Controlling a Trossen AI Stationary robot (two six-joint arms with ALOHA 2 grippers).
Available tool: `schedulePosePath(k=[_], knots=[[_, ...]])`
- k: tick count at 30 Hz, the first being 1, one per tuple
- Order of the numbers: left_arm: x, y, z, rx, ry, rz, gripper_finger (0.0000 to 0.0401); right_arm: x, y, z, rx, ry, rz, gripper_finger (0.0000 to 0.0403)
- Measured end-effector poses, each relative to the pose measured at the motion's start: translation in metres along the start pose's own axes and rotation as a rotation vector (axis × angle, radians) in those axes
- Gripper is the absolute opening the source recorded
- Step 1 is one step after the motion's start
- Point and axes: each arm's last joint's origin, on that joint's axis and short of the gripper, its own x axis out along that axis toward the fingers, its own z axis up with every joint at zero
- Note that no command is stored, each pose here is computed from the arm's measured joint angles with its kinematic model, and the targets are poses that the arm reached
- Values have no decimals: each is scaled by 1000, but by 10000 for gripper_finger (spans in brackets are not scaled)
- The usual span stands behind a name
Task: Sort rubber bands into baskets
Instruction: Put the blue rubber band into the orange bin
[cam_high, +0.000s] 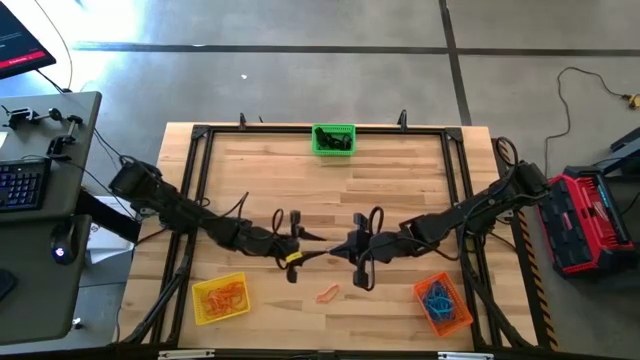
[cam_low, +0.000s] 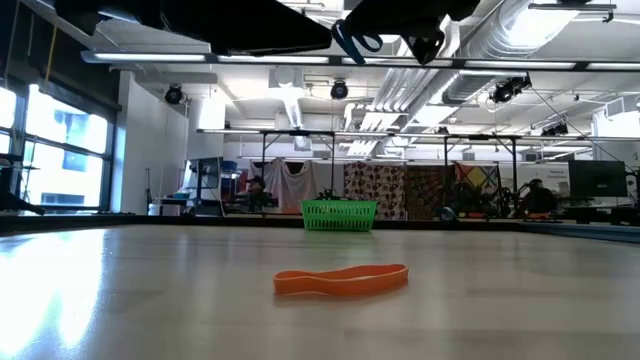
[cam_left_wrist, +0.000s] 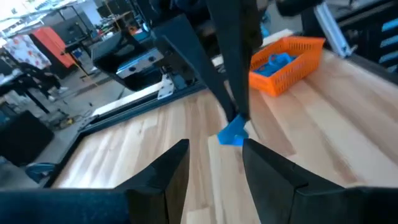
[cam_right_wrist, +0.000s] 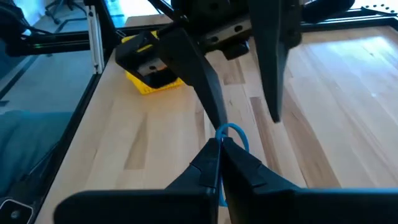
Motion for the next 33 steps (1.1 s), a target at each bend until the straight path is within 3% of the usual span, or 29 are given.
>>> schedulePosePath(k=[14, 27, 33], knots=[[8, -8, 14, 104, -52, -70, 138, -1, 3, 1, -3, -17, 21, 0], [9, -8, 13, 115, -34, -90, 15, 0, 3, 1, 0, -18, 25, 0], [9, -8, 12, 143, -30, -83, 3, 0, 3, 1, 8, -19, 25, 1]])
